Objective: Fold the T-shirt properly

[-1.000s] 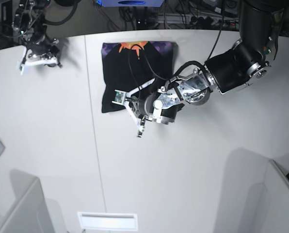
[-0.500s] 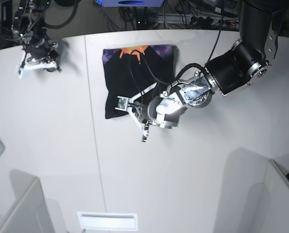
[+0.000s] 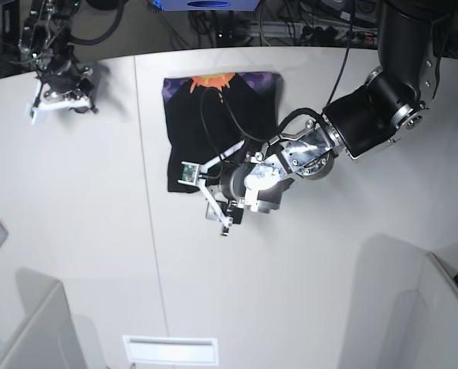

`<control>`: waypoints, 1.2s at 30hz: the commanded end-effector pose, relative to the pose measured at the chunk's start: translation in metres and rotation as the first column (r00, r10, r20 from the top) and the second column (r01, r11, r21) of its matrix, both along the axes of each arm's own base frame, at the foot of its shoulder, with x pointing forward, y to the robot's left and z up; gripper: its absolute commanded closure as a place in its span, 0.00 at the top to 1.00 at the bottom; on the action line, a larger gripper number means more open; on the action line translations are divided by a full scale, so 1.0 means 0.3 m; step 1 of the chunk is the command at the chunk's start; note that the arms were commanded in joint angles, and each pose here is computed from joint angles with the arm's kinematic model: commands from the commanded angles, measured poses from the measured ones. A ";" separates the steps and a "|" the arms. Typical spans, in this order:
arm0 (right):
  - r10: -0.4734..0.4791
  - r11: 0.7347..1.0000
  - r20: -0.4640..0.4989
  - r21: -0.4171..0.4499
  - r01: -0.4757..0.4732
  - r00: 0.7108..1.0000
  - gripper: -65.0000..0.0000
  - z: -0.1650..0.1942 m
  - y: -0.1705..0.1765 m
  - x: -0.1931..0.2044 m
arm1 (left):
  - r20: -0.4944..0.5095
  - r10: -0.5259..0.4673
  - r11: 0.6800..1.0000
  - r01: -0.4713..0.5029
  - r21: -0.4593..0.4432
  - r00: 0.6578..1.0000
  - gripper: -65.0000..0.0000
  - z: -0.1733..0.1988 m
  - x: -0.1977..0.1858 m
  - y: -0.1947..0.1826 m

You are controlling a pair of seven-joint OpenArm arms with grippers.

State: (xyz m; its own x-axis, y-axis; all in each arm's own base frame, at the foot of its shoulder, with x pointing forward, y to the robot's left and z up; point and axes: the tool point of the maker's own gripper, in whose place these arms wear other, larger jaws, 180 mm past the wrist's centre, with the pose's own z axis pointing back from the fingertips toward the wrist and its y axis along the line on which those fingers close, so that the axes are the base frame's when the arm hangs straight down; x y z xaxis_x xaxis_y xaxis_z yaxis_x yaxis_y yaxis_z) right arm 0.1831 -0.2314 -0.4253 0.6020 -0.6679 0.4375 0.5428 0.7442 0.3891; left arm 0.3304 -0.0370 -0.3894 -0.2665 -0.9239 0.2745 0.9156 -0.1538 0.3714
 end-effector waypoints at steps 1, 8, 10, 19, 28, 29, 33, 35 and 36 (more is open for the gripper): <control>0.008 1.000 0.034 -0.020 -0.007 0.999 0.00 0.029 -0.013 0.023 | 0.046 0.001 0.999 0.001 -0.044 0.999 0.67 0.073 0.053 -0.030; 0.061 0.998 0.030 -0.003 -0.061 0.998 0.00 0.020 0.045 0.034 | 0.056 0.210 0.938 -0.185 -0.292 0.976 0.65 0.256 0.184 -0.045; 0.063 0.998 0.035 -0.003 -0.063 0.997 0.00 0.023 0.049 0.040 | 0.063 0.266 0.895 -0.222 -0.388 0.962 0.60 0.330 0.185 -0.029; 0.326 0.945 0.233 -0.096 -0.312 0.916 0.00 0.221 0.158 0.081 | 0.023 0.525 0.683 -0.405 -0.607 0.851 0.00 0.444 0.014 0.228; 0.538 0.833 0.184 -0.269 -0.484 0.823 0.00 0.246 0.086 0.014 | -0.111 0.548 0.609 -0.486 -0.626 0.829 0.00 0.261 -0.168 0.413; 0.543 0.821 0.166 -0.310 -0.479 0.823 0.00 0.246 0.058 0.007 | -0.117 0.537 0.607 -0.479 -0.634 0.836 0.00 0.248 -0.192 0.418; 0.610 0.714 0.070 -0.479 -0.510 0.789 0.00 0.230 -0.003 -0.041 | -0.150 0.502 0.611 -0.472 -0.636 0.852 0.00 0.184 -0.310 0.436; 0.636 0.662 0.040 -0.542 -0.518 0.771 0.00 0.227 -0.010 -0.064 | -0.187 0.509 0.589 -0.498 -0.637 0.840 0.00 0.166 -0.361 0.457; 0.645 0.638 0.018 -0.564 -0.525 0.764 0.00 0.224 -0.016 -0.078 | -0.208 0.513 0.576 -0.513 -0.636 0.833 0.00 0.158 -0.385 0.463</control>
State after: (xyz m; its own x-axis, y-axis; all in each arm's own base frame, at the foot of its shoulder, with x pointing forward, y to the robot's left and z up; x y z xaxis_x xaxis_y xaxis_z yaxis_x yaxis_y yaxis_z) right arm 0.1569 -0.2380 -0.3667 0.6736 0.1523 0.7232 -0.1160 0.9882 -0.1000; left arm 0.2080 0.0991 -0.3542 0.2277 -0.5118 0.8284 0.7763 0.6090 0.1629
